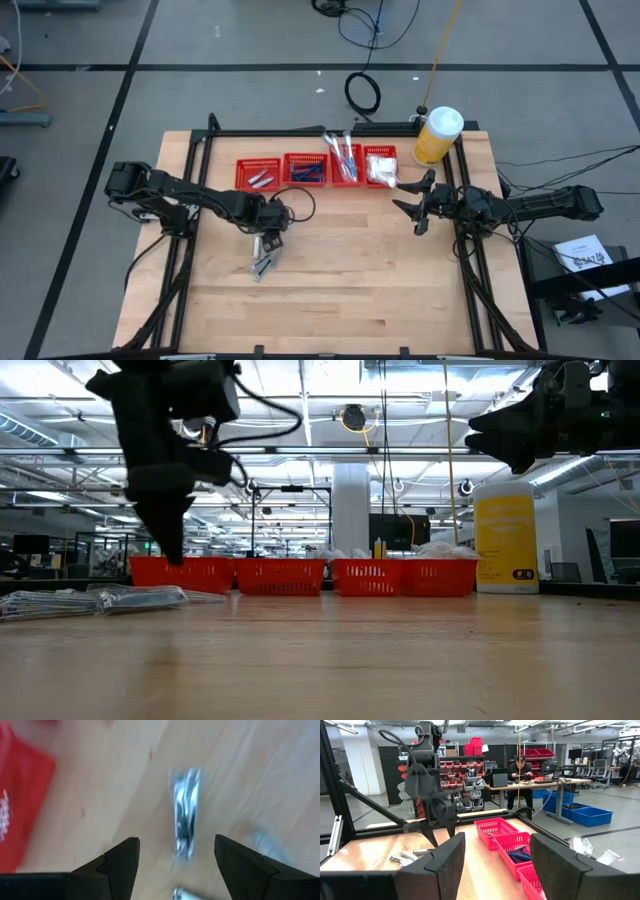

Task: Pick & Place Travel size toiletries
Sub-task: Put the nail cutter into the horizontal left red bin

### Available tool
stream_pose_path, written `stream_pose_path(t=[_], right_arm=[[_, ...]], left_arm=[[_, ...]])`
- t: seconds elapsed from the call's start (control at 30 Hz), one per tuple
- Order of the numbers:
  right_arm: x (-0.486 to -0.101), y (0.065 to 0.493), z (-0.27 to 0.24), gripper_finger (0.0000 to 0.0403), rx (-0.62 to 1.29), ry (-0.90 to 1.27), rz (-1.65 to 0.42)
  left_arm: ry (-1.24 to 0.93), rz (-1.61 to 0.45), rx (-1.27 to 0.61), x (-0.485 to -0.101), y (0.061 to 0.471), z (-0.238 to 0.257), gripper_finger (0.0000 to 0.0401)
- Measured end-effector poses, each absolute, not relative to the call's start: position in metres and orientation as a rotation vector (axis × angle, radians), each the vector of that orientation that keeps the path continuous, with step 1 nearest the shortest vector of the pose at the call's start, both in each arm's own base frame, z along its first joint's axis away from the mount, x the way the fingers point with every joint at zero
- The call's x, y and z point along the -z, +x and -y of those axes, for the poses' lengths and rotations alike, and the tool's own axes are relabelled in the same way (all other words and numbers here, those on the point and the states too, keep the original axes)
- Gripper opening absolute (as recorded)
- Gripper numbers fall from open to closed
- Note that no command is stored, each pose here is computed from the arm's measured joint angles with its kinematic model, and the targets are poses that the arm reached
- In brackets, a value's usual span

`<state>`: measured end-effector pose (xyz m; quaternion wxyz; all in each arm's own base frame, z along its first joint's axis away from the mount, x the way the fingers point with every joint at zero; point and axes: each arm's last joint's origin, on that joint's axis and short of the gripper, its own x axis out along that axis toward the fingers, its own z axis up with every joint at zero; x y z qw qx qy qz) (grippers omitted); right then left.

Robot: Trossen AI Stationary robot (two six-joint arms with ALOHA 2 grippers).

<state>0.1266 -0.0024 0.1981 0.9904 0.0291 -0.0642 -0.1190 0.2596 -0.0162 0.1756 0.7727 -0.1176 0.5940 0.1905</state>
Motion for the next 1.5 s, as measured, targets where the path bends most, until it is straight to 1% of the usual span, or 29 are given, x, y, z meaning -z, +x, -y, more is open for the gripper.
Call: stream_pose_path(t=[0.13,0.23,0.43,0.67,0.77,1.03,1.1,1.17,1.5], right_arm=[[-0.198,0.127,0.002,0.0212,0.239,0.058,0.127],[-0.197,0.127,0.002,0.0212,0.239,0.056,0.118],[-0.197,0.127,0.002,0.0212,0.240,0.049,0.117],[-0.196,0.128,0.002,0.0212,0.239,0.050,0.111],[-0.196,0.128,0.002,0.0212,0.239,0.050,0.110],[-0.196,0.128,0.002,0.0212,0.239,0.050,0.111],[-0.196,0.128,0.002,0.0212,0.239,0.051,0.111],[-0.196,0.128,0.002,0.0212,0.239,0.051,0.111],[-0.196,0.128,0.002,0.0212,0.239,0.051,0.111]], left_arm=[[-0.183,-1.220,-0.347,-0.178,0.267,0.018,0.0253],[-0.166,-1.208,-0.331,-0.176,0.268,0.017,0.0253],[-0.141,-1.241,-0.330,-0.168,0.271,0.011,0.0253],[-0.145,-1.340,-0.242,-0.137,0.282,0.010,0.0253],[-0.135,-1.375,-0.245,-0.128,0.283,0.009,0.0252],[-0.179,-1.393,-0.225,-0.127,0.282,0.009,0.0248],[-0.188,-1.394,-0.214,-0.127,0.282,0.009,0.0235],[-0.192,-1.395,-0.203,-0.127,0.282,0.009,0.0214],[-0.197,-1.375,-0.186,-0.127,0.285,0.009,0.0055]])
